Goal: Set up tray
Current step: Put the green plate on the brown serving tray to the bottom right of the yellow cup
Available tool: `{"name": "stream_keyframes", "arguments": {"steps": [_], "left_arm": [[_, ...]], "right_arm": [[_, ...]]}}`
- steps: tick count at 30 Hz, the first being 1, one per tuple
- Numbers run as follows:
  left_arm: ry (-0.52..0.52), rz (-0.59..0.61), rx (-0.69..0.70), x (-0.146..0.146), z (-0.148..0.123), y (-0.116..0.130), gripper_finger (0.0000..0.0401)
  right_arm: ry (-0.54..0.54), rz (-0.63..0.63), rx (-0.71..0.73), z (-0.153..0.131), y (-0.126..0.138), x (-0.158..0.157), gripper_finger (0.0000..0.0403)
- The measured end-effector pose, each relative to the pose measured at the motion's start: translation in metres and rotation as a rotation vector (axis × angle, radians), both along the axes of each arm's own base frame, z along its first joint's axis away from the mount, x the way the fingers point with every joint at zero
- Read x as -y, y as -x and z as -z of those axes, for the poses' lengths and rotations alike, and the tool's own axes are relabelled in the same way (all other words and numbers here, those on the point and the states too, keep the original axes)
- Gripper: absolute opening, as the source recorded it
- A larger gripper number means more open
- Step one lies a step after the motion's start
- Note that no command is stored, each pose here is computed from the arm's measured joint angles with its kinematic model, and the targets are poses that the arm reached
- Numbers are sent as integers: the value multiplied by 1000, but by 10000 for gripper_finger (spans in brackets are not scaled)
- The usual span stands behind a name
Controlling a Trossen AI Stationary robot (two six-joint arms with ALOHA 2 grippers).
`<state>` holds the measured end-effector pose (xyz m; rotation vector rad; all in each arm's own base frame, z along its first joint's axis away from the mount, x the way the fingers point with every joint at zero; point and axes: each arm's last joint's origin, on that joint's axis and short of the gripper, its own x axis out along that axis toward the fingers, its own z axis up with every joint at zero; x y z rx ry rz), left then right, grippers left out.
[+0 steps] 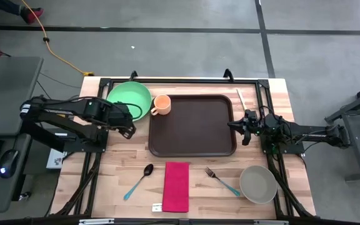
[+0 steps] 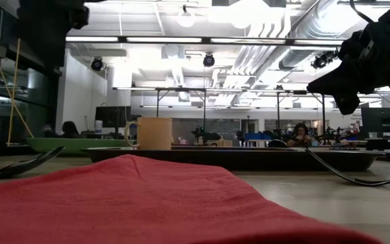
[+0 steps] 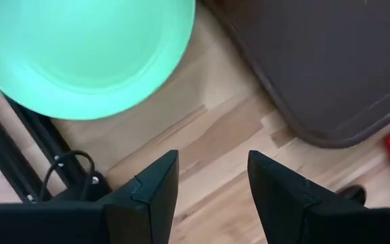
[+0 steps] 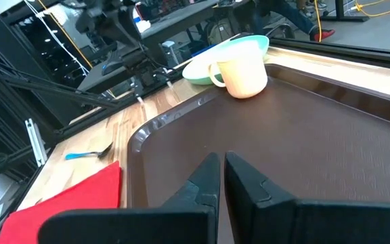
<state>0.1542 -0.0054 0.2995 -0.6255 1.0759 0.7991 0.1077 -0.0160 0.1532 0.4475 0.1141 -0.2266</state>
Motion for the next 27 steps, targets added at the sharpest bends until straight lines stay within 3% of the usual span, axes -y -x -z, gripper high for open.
{"name": "stream_keyframes", "arguments": {"steps": [6, 17, 27], "left_arm": [[-10, 50, 56, 1, 21, -7, 207], [-56, 127, 12, 0, 58, -10, 207], [-82, 195, -49, -1, 72, -7, 207]], "right_arm": [[-1, 0, -4, 0, 0, 0, 0], [2, 14, -3, 0, 0, 0, 0], [10, 58, 2, 0, 0, 2, 0]]}}
